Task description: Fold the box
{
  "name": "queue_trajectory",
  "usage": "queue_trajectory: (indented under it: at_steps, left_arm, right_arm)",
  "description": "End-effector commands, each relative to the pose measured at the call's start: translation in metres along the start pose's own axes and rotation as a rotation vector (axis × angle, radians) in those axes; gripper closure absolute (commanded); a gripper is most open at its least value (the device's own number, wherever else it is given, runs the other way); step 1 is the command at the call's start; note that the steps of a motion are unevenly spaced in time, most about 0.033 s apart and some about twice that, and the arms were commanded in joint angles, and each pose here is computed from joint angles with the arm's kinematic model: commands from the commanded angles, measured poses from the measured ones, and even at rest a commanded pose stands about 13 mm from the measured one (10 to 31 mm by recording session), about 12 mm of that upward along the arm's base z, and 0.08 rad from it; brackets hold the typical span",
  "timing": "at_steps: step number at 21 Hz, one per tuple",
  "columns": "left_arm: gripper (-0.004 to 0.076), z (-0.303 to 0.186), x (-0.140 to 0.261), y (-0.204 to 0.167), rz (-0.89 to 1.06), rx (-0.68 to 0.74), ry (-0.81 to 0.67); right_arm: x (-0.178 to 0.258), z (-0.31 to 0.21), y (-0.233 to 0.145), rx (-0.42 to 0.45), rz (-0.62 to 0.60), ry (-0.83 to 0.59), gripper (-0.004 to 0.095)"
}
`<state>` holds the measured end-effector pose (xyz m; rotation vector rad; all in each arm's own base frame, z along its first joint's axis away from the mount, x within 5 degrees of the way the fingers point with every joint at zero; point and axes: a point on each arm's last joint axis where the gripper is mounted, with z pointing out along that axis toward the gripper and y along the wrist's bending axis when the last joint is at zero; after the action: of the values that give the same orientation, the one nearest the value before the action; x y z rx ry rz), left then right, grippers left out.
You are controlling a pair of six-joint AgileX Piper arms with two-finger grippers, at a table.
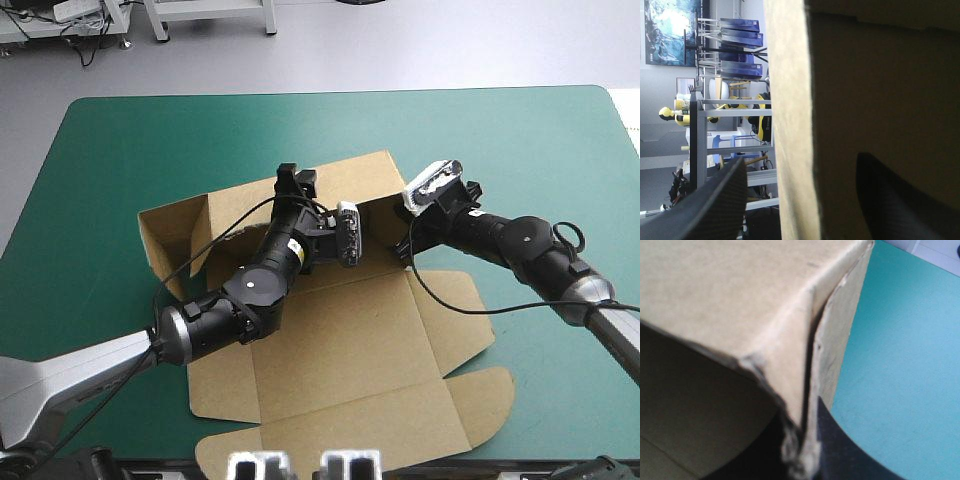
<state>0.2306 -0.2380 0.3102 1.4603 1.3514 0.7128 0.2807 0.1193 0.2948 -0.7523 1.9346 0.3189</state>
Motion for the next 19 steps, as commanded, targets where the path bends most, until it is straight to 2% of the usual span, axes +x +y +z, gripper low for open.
queue_trajectory:
  at_steps: [1, 4, 7, 9, 13, 17, 19]
  left_arm:
    - [0.0240, -0.020, -0.002, 0.027, -0.033, -0.083, -0.034]
    - [0.0241, -0.028, -0.003, 0.031, -0.050, -0.101, -0.051]
    - [0.0241, -0.030, -0.001, 0.033, -0.059, -0.109, -0.041]
    - [0.0273, -0.036, 0.002, 0.039, -0.078, -0.130, -0.027]
    - [0.0706, -0.055, 0.011, 0.055, -0.229, -0.170, -0.057]
    - [0.0709, -0.076, 0.026, 0.065, -0.427, -0.105, -0.049]
    - [0.0709, -0.074, 0.036, 0.064, -0.462, -0.042, -0.008]
  right_arm:
    - [-0.023, -0.011, -0.011, 0.108, 0.015, -0.083, 0.0931]
    - [-0.014, 0.006, -0.024, 0.185, 0.060, -0.052, 0.0931]
    - [-0.007, 0.017, -0.038, 0.200, 0.131, -0.021, 0.0931]
    - [-0.007, 0.016, -0.049, 0.201, 0.151, -0.015, 0.0931]
    - [-0.013, 0.003, -0.069, 0.124, 0.171, 0.002, 0.0932]
    - [-0.024, -0.015, -0.080, -0.005, 0.137, 0.064, 0.0931]
    - [-0.028, -0.022, -0.078, -0.057, 0.097, 0.145, 0.0930]
